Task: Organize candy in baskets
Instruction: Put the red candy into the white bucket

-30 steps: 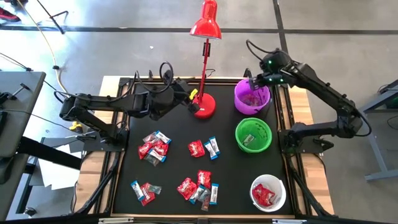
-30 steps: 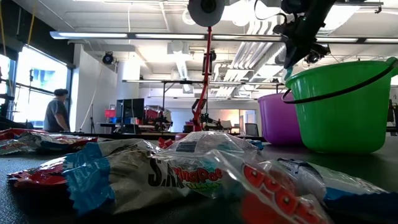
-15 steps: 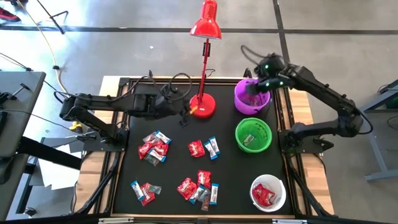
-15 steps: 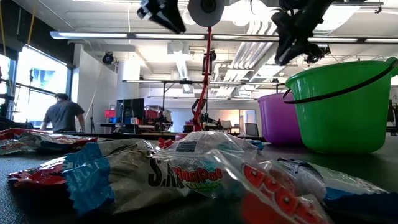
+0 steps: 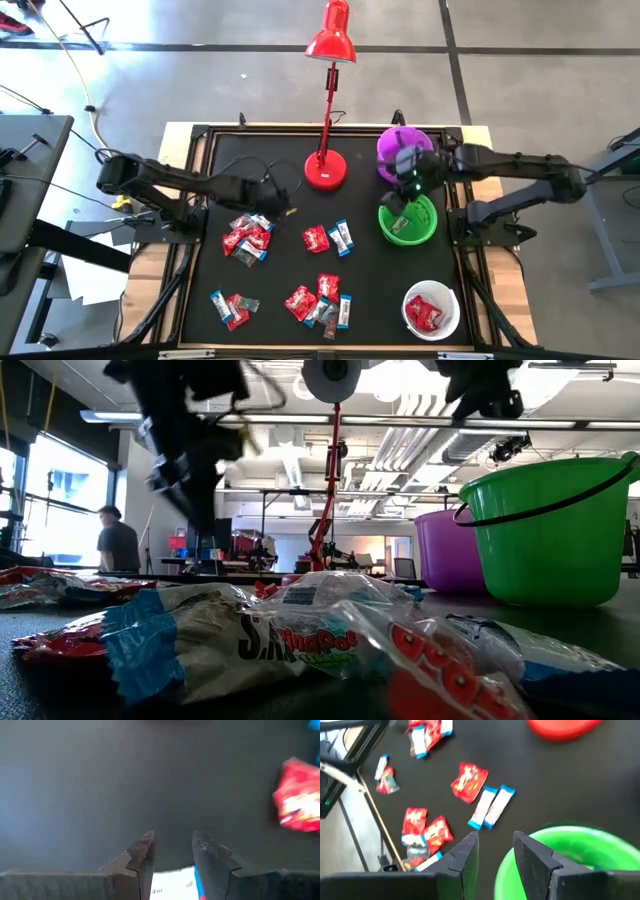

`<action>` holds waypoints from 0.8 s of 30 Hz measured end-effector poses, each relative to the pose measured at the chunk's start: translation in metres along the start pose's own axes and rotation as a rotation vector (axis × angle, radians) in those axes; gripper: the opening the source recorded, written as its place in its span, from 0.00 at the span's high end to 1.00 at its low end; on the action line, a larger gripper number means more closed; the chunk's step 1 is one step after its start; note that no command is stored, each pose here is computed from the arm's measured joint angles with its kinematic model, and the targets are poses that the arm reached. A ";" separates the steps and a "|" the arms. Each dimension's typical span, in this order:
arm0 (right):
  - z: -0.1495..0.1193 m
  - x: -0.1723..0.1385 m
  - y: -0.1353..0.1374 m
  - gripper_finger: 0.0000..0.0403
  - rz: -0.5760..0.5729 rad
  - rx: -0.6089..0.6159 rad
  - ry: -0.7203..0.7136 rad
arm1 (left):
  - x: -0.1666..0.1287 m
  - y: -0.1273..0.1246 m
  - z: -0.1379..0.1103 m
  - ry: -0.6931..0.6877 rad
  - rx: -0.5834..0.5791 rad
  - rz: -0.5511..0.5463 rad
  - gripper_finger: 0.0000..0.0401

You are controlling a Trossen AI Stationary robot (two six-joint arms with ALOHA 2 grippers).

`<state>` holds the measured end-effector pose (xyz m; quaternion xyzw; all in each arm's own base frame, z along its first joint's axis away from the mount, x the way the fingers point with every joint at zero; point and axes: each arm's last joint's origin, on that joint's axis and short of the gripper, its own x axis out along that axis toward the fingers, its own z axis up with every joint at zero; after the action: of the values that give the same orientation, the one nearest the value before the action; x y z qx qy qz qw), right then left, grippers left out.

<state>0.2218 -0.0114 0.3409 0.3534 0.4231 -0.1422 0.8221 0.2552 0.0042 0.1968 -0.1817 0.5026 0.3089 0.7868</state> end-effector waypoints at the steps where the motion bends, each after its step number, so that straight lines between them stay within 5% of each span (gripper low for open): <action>1: -0.004 0.001 0.004 0.71 0.001 -0.009 0.004 | 0.004 0.000 -0.008 0.022 -0.053 0.008 0.71; 8: -0.030 0.002 0.028 0.71 0.050 -0.115 0.065 | 0.014 -0.004 -0.051 0.148 -0.258 0.033 0.71; 19: -0.054 0.000 0.046 0.71 0.088 -0.179 0.115 | -0.011 -0.028 -0.068 0.238 -0.191 -0.029 0.71; 24: -0.060 -0.001 0.050 0.71 0.088 -0.205 0.112 | -0.032 -0.022 -0.080 0.304 -0.166 0.160 0.71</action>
<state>0.2121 0.0659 0.3408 0.2930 0.4650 -0.0420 0.8344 0.2058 -0.0694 0.1915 -0.2498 0.6012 0.3799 0.6571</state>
